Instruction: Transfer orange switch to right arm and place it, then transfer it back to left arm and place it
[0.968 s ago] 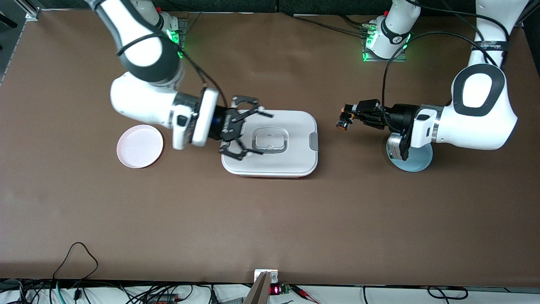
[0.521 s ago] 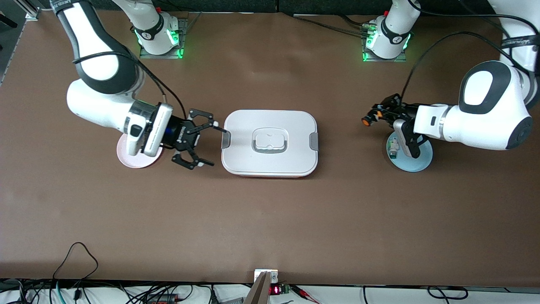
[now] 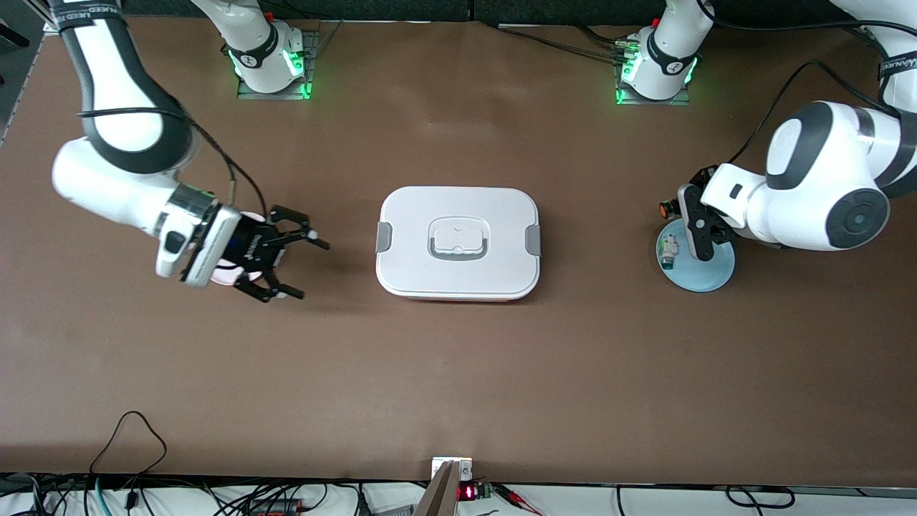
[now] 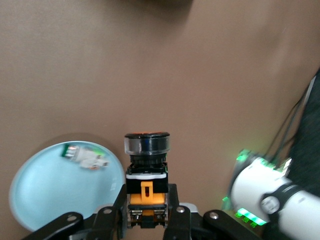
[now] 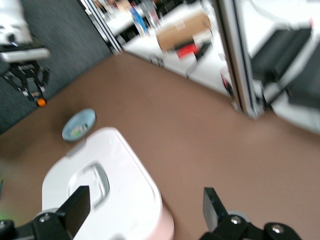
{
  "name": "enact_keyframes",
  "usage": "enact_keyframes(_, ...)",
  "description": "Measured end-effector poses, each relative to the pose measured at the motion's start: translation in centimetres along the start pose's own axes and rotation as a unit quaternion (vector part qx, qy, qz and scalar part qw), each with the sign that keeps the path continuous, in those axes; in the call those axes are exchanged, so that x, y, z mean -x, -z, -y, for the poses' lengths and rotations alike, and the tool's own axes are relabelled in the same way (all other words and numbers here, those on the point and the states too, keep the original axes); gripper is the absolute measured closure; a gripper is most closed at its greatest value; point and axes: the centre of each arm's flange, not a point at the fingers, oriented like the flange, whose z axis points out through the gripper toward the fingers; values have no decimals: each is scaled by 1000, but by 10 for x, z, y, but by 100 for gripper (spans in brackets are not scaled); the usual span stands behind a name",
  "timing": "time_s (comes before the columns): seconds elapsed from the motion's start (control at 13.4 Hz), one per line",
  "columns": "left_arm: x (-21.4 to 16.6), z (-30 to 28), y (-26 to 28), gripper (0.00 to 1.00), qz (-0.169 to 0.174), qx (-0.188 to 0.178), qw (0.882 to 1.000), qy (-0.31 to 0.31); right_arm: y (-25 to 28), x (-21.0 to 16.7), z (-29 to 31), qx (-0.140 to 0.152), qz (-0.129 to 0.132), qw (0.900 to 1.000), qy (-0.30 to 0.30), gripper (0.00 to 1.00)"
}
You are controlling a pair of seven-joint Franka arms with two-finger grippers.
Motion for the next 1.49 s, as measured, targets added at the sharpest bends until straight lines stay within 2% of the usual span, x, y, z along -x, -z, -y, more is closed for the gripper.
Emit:
enact_keyframes(0.15, 0, 6, -12, 68, 13, -18, 999, -45, 26, 7, -13, 21, 61, 996, -67, 0)
enact_keyframes(0.22, 1, 10, -20, 68, 17, -22, 998, -64, 36, 5, -14, 30, 82, 991, -106, 0)
enact_keyframes(0.45, 16, 25, -44, 68, 17, -39, 994, -102, 53, -9, -5, 72, 125, 966, -214, 0)
enact_keyframes(0.6, 34, 36, -57, 68, 12, -53, 992, -117, 60, -7, -1, 83, 151, 945, -278, 0)
enact_keyframes(0.67, 45, 41, -65, 68, 13, -59, 991, -117, 66, -3, -2, 100, 171, 934, -299, 0)
enact_keyframes(0.82, 67, 50, -81, 68, 14, -71, 991, -114, 81, -3, -1, 144, 222, 910, -320, 0)
enact_keyframes(0.97, 82, 58, -97, 68, 8, -86, 990, -114, 97, -9, 9, 197, 286, 881, -322, 0)
enact_keyframes(1.12, 89, 65, -111, 68, 1, -94, 989, -114, 113, -20, 23, 244, 326, 855, -322, 0)
enact_keyframes(1.27, 98, 77, -126, 68, -9, -104, 987, -122, 132, -37, 39, 292, 347, 839, -300, 0)
enact_keyframes(1.49, 114, 96, -150, 68, -25, -115, 986, -121, 178, -51, 40, 344, 327, 827, -301, 0)
